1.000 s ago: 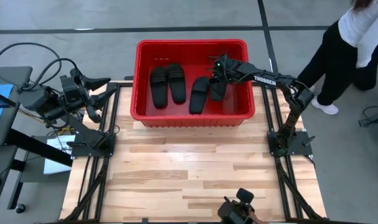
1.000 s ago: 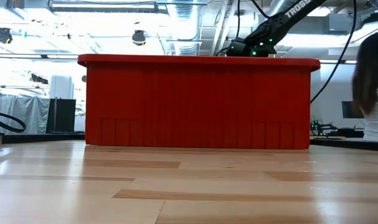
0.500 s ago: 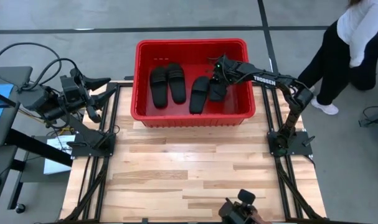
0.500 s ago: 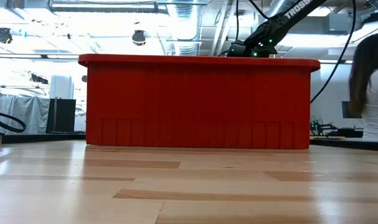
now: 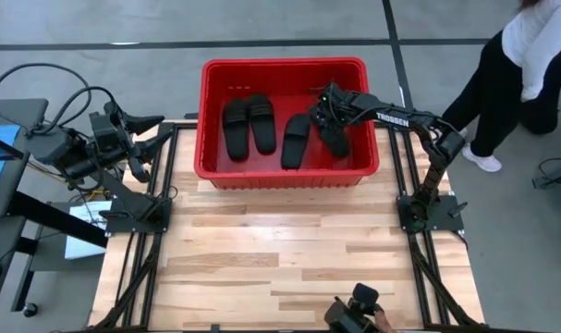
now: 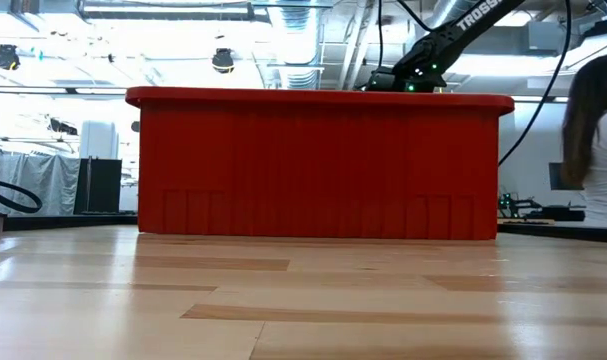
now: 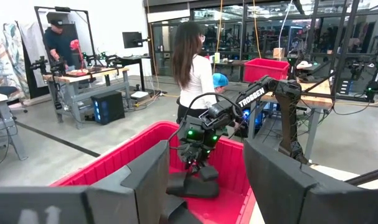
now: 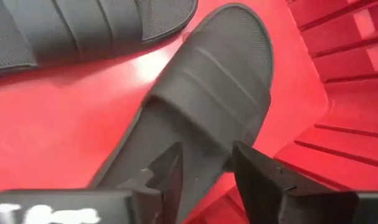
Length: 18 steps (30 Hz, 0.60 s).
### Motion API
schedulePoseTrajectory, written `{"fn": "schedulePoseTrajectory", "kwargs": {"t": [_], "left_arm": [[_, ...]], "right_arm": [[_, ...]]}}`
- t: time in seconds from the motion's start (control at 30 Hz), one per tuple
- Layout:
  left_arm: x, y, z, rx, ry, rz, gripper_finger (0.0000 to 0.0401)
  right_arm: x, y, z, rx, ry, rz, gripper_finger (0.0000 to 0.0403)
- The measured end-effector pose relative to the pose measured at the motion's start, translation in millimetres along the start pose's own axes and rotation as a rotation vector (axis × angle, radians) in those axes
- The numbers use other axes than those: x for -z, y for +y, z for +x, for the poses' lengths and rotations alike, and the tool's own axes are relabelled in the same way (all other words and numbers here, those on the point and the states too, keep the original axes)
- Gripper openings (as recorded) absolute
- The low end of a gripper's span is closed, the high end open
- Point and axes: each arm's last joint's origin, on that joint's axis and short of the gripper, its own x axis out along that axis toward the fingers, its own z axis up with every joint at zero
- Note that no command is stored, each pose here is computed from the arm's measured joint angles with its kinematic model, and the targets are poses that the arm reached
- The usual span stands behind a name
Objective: Pick and place slides into bin
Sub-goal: Put the black slide into the red bin, then adjust the black slide in the red bin
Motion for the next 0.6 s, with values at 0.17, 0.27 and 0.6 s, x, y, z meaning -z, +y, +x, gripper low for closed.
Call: {"fn": "schedulePoseTrajectory", "kwargs": {"t": [0.17,0.27,0.6], "left_arm": [[0,0,0,0.000,0.000,0.000,0.0196],[0,0,0,0.000,0.000,0.000,0.0196],[0,0,0,0.000,0.001,0.001,0.0196]], "right_arm": [[0,0,0,-0.001,0.001,0.014,0.0150],[0,1,0,-0.002,0.001,0.016,0.0158],[-5,0,-11,-0.002,0.017,0.038,0.0161]]}}
